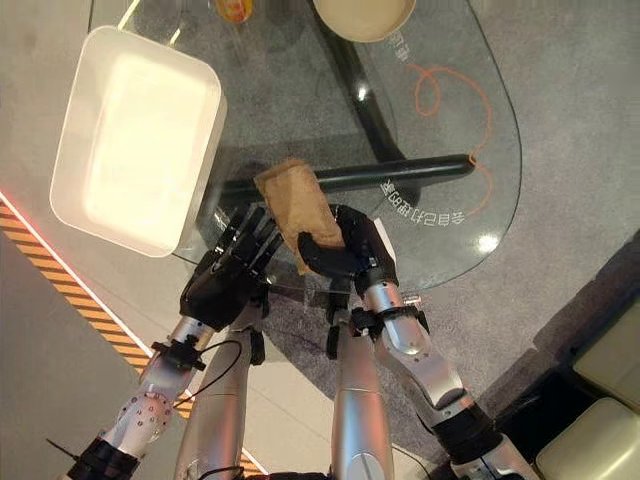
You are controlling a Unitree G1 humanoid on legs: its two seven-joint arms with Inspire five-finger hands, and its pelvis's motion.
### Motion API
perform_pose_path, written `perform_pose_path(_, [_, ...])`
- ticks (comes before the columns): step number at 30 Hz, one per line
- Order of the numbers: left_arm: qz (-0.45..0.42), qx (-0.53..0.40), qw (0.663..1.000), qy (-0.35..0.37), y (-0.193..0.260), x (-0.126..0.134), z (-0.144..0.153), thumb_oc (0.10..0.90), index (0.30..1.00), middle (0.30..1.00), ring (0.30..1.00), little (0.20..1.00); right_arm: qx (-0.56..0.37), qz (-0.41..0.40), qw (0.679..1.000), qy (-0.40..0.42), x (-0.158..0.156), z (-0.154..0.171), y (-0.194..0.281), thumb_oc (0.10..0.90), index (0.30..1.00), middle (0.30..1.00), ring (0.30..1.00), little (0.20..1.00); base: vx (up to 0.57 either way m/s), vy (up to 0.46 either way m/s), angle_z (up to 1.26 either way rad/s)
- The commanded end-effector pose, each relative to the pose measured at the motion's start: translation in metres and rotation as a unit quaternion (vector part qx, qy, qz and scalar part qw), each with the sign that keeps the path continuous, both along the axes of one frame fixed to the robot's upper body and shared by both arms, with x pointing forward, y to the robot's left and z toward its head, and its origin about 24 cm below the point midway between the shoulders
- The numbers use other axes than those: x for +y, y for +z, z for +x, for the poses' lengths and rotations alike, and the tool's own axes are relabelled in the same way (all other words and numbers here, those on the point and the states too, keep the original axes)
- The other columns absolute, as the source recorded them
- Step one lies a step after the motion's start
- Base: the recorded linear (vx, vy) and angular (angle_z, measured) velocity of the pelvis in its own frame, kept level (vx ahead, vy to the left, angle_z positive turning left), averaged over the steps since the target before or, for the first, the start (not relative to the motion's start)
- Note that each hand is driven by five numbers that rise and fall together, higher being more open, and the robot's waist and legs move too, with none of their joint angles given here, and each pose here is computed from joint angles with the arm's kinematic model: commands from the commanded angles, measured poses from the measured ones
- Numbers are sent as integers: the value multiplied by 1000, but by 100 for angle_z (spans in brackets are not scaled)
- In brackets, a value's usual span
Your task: Wipe the table with a cloth and put it in the basket.
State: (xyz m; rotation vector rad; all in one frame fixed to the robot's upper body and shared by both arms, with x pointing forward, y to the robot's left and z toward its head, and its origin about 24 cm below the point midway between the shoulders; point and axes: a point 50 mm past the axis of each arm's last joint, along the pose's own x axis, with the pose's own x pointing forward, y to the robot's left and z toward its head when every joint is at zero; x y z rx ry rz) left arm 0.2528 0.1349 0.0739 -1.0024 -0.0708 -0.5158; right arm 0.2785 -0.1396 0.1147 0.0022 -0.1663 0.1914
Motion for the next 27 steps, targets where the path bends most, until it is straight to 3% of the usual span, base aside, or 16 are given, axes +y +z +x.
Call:
perform_pose_path(1, [-19,-101,994,-39,32,-14,-9,800,900,900,900,900,-153,39,983,94,24,-19,59,100,300,300,300,200,0,0,0])
perform_pose_path(15, [-13,-113,993,-36,43,-13,-7,800,900,900,900,900,-179,-76,949,250,52,-37,68,100,300,300,300,200,-15,-4,0])
perform_pose_path(27, [-1,-119,992,-41,46,-17,-7,800,900,900,900,900,-182,-119,936,277,64,-40,65,100,300,300,300,200,0,0,0])
